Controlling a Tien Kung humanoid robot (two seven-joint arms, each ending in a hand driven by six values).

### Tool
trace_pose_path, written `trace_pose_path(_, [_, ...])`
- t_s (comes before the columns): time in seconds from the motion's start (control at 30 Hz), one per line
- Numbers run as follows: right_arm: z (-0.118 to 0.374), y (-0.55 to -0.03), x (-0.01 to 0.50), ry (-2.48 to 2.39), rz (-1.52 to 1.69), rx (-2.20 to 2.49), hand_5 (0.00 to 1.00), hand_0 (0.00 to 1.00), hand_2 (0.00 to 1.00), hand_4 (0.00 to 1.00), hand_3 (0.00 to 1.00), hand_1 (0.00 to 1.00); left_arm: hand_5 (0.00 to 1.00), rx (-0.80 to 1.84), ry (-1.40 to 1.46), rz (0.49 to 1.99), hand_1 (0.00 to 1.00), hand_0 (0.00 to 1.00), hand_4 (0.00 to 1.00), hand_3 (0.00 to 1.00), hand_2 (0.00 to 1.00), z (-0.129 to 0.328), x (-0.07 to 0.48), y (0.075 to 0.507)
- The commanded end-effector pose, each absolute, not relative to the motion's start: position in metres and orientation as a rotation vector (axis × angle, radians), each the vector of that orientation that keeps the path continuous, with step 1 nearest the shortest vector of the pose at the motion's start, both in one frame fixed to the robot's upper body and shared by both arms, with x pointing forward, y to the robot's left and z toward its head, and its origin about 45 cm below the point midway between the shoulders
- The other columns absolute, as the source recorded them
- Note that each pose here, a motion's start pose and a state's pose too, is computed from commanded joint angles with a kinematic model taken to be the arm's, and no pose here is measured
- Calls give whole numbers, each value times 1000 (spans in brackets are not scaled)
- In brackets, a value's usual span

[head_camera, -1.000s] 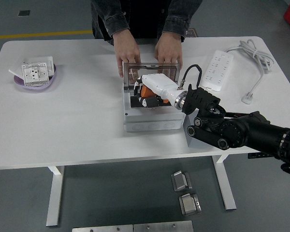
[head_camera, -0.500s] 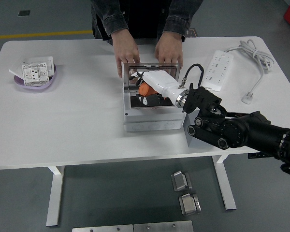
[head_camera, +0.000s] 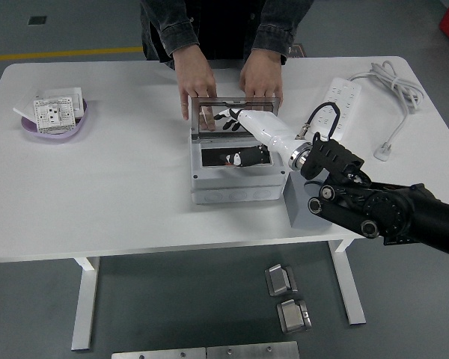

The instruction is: Pick up the cylinder from the cube,place it in the box,flap close box

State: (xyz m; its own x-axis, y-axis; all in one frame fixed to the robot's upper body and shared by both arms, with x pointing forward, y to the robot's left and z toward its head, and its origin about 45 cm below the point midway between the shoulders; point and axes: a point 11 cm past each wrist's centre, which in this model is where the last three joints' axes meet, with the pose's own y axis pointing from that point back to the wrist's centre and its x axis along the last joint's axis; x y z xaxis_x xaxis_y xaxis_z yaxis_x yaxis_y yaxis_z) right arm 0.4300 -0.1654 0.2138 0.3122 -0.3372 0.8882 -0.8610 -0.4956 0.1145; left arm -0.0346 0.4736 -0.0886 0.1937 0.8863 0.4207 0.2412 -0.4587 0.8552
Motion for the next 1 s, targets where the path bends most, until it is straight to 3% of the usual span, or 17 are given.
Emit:
trace_pose_path(0.4, [306, -154, 449, -1158, 1260, 2040, 283, 713, 705, 843, 840, 653, 349, 1829, 1054, 1285, 672, 689, 640, 665, 586, -89, -34, 474])
trace_pose_path(1.0, [253, -153, 483, -1126, 1064, 2006, 304, 723, 712, 835, 834, 655, 353, 1830, 1013, 1288, 671, 689, 626, 662, 585, -86, -19, 479])
